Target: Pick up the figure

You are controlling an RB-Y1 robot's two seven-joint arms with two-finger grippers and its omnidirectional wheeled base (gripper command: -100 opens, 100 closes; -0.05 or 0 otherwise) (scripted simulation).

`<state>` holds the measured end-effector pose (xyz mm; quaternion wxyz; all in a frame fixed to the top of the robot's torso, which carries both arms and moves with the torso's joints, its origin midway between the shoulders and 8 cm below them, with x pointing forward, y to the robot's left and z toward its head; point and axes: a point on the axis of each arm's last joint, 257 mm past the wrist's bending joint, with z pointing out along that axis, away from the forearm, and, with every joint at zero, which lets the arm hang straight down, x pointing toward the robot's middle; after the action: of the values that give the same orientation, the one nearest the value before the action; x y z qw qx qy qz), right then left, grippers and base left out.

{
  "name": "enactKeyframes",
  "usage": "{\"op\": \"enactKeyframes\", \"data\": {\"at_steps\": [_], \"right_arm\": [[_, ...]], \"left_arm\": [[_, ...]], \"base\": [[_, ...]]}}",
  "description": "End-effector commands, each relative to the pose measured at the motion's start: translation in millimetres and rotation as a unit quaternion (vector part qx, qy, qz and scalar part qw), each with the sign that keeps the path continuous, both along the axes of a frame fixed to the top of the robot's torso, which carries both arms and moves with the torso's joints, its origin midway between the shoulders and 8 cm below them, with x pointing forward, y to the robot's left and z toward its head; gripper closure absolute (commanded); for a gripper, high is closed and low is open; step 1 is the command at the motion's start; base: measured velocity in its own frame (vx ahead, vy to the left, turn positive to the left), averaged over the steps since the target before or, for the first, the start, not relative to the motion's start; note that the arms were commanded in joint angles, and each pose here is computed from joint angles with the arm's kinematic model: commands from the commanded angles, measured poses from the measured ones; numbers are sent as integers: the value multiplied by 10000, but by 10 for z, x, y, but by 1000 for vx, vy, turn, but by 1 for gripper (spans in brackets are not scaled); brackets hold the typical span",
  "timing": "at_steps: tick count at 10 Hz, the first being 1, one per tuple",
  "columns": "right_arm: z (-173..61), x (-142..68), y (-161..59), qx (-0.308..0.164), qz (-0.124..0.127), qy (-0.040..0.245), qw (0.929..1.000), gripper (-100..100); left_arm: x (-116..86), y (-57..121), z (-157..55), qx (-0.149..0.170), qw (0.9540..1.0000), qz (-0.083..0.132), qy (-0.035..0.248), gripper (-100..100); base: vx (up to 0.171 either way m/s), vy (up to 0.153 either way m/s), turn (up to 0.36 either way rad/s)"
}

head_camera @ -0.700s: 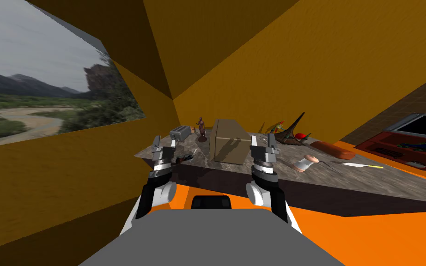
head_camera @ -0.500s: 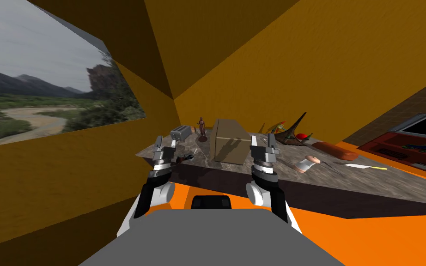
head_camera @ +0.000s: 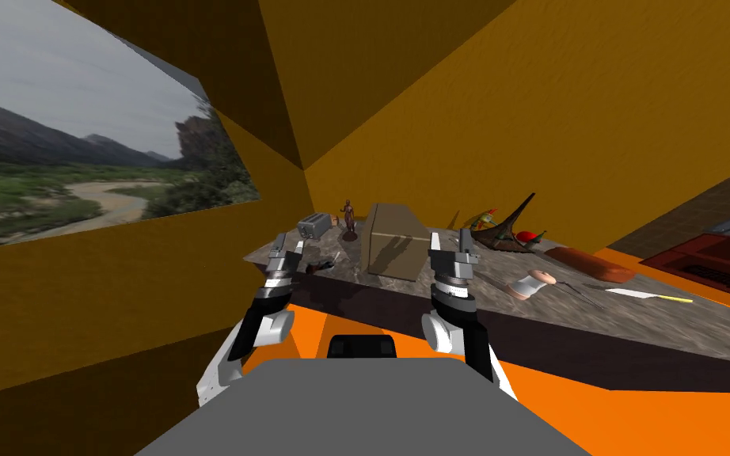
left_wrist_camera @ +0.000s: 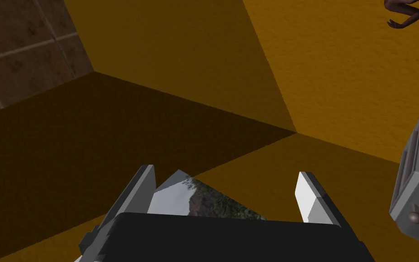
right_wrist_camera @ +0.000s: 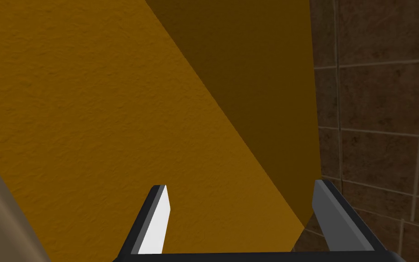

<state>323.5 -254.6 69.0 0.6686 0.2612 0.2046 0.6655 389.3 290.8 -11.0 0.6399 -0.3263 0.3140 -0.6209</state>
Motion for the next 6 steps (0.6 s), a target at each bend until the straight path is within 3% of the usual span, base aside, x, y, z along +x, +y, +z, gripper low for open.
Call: {"op": "enactKeyframes", "data": {"at_steps": [1,6], "right_arm": [[0,0,0,0,0,0,10000,0],[0,0,0,0,0,0,10000,0]], "left_arm": [[84,68,-86,97,9999,5,122,-100],[390,423,-376,103,9986,200,484,-100]], "base": [[-62,-57,114],[-80,-50,131]]}}
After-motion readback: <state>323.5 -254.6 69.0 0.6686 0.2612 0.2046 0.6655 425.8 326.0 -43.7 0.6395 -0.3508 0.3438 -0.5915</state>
